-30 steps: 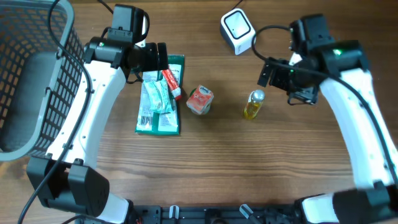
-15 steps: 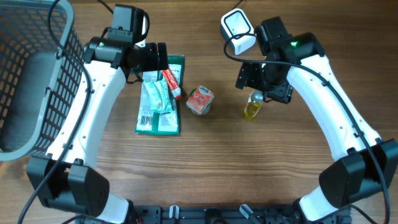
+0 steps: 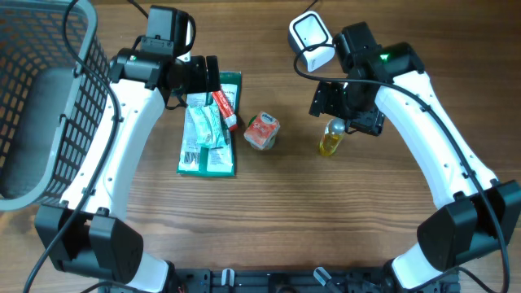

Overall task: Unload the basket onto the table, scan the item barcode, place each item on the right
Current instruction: 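Lower the right gripper over the yellow oil bottle and grasp it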

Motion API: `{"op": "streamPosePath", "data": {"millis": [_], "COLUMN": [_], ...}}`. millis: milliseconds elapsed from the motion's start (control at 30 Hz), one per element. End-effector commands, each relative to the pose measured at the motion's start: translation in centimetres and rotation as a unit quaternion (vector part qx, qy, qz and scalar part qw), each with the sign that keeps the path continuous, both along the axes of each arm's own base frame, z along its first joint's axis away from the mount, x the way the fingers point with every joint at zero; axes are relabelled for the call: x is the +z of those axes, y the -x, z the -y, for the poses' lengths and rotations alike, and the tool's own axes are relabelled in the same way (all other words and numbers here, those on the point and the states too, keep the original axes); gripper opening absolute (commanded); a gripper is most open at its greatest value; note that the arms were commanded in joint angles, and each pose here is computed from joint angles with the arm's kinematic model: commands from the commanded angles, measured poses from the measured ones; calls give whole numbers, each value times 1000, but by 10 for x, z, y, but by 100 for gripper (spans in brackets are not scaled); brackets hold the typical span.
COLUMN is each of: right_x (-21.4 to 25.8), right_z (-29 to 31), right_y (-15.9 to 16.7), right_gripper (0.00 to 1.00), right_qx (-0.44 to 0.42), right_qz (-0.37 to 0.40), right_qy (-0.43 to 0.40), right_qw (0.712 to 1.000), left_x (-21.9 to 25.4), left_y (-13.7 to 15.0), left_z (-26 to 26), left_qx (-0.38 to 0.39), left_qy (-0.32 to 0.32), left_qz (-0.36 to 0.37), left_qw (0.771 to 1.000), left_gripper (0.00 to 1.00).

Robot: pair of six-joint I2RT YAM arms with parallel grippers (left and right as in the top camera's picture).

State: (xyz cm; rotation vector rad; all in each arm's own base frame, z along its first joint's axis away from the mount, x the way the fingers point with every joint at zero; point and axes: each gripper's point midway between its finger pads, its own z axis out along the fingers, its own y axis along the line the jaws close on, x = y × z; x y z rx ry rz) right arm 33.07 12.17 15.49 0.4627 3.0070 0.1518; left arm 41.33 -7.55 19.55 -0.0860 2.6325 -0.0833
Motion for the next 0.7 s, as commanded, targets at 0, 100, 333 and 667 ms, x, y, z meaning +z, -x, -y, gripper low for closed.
{"op": "streamPosePath", "data": {"millis": [0, 100, 333, 667], "right_x": [-16, -23, -24, -25], "right_z": [4, 5, 4, 3], "right_y": [4, 5, 4, 0], "right_gripper": [100, 100, 100, 100], "right_qx": [-7, -7, -7, -7], "right_qz": [-19, -22, -19, -12], "right_qy": [17, 18, 17, 14], "right_qw": [1000, 1000, 1000, 1000], "left_x": [-3, -3, -3, -3], "left_y": [-2, -2, -2, -2], "left_z": [-3, -3, -3, -3], "left_qx": [10, 10, 10, 10], "left_qy": [-3, -3, -3, -3], "left_qz": [-2, -2, -2, -2], "left_qw": [1000, 1000, 1000, 1000], "left_gripper": [100, 100, 99, 100]}}
